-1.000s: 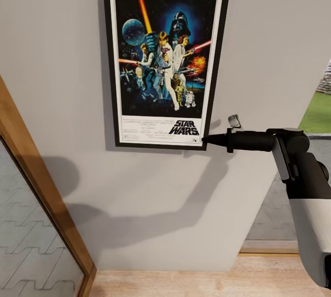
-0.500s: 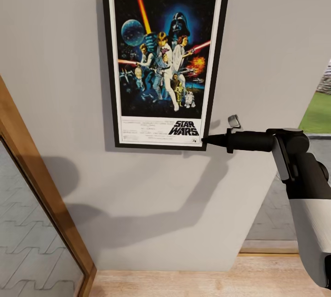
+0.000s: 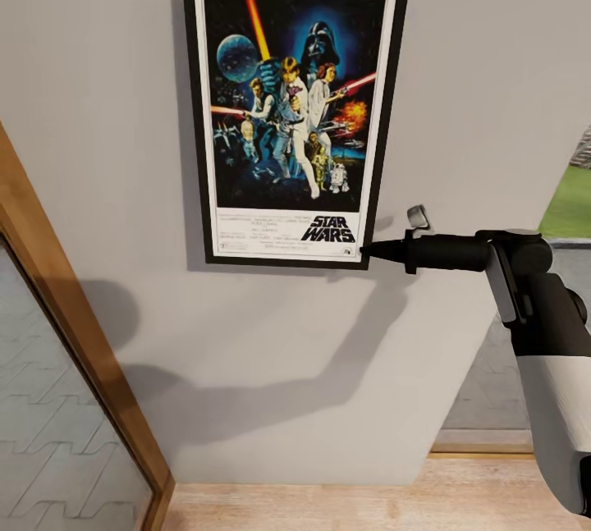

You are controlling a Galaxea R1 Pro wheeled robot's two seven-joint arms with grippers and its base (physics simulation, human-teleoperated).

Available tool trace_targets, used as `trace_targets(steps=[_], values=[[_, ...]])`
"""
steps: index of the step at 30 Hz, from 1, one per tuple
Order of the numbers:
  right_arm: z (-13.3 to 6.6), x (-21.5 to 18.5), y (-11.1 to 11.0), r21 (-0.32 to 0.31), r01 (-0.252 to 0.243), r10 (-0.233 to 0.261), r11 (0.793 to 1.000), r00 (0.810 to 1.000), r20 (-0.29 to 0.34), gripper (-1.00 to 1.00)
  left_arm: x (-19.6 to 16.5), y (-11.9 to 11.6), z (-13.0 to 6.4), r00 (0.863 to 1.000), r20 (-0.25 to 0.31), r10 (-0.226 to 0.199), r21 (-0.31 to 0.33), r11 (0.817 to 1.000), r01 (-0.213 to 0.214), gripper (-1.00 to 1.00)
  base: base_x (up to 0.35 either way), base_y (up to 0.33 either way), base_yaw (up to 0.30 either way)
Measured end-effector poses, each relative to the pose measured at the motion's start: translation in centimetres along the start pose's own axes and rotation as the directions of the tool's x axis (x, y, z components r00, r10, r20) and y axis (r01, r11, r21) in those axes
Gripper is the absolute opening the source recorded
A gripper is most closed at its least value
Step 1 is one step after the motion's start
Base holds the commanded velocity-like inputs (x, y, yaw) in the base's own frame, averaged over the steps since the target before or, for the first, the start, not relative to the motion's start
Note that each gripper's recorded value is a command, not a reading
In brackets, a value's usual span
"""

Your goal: Pick up the poster from the kitchen countertop and hang it on one of the wall nails in the kitchen.

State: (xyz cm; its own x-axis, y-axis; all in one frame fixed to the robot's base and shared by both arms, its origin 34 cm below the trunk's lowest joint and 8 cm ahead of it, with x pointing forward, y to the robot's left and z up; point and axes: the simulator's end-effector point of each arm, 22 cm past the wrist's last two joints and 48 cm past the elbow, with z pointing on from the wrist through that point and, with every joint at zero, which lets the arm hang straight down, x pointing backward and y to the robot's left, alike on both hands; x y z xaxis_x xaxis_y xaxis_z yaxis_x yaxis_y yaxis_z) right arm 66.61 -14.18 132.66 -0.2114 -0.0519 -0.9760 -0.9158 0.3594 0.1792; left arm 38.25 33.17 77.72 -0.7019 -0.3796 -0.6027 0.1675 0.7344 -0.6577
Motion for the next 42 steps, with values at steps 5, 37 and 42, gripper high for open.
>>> trace_targets(steps=[5,37,42], values=[[0.00,0.00,0.00,0.000,0.000,0.000,1.000,1.000,0.000,-1.00,-0.01,0.02,-0.02,1.000,0.000,0.000,0.000,1.000,0.000,1.00,0.000,0.001,0.000],[-0.01,0.02,-0.01,0.000,-0.002,0.002,1.000,1.000,0.000,-1.00,-0.04,0.06,-0.06,1.000,0.000,0.001,-0.001,1.000,-0.001,1.00,0.000,0.030,0.000],[-0.02,0.02,-0.01,0.000,-0.002,0.002,1.000,1.000,0.000,-1.00,-0.04,0.06,-0.07,1.000,0.000,0.001,-0.001,1.000,-0.001,1.00,0.000,0.056,0.000]])
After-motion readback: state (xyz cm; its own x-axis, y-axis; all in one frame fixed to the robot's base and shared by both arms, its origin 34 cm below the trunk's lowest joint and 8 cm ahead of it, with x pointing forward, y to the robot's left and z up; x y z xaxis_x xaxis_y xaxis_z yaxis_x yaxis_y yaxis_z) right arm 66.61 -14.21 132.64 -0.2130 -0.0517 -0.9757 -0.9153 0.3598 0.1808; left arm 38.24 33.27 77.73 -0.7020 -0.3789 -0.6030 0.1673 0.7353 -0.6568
